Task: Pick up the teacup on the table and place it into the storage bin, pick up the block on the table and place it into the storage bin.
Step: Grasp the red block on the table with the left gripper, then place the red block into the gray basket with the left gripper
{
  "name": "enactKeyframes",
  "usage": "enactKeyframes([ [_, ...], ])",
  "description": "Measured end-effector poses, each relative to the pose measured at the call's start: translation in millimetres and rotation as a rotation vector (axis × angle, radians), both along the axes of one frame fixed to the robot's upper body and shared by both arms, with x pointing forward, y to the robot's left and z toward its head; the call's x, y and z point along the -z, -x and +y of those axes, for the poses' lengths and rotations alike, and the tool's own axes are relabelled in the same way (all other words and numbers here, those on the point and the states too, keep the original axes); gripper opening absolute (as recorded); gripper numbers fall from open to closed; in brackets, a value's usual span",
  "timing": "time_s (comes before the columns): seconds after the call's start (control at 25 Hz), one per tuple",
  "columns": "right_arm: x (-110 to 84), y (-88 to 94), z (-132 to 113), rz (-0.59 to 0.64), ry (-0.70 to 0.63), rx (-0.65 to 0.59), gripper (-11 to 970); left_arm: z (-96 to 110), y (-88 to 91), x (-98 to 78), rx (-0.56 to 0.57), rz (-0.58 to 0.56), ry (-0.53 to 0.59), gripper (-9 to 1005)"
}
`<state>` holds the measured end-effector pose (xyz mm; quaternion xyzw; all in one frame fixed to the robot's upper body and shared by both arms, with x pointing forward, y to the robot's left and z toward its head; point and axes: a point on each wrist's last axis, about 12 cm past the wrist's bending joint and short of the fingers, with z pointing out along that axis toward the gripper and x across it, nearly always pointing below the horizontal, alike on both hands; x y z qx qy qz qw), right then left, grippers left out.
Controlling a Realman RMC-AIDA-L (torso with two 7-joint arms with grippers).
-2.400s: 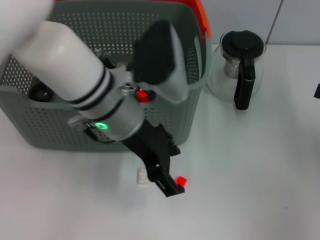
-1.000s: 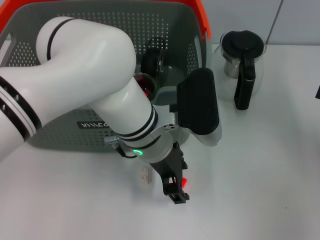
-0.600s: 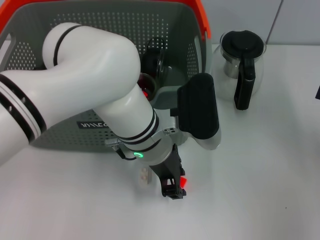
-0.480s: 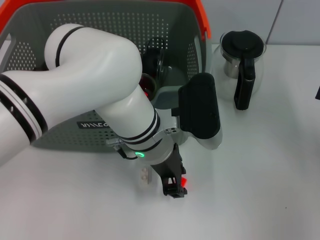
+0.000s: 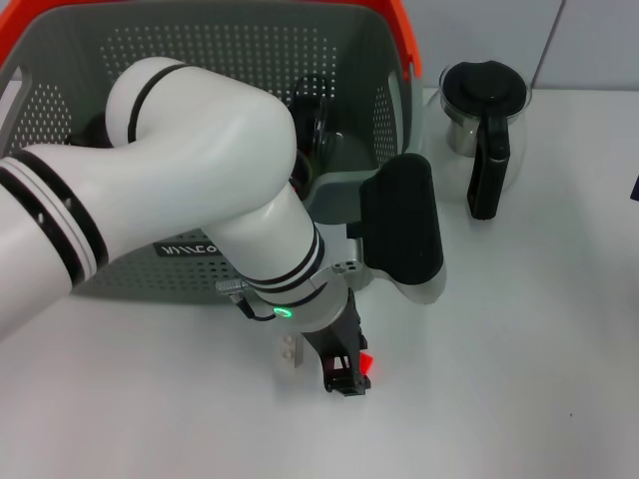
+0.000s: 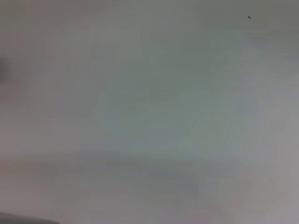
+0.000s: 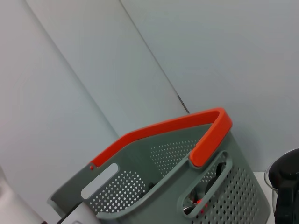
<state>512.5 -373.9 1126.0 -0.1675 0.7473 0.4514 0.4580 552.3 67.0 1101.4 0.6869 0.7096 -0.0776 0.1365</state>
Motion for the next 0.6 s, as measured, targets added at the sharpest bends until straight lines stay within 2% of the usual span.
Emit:
enactKeyframes([
  [0.6, 1.0, 0.6, -1.1, 0.005, -0.002, 0.0, 822, 0.6, -1.8, -1.2, -0.014, -0.004, -0.004, 352],
])
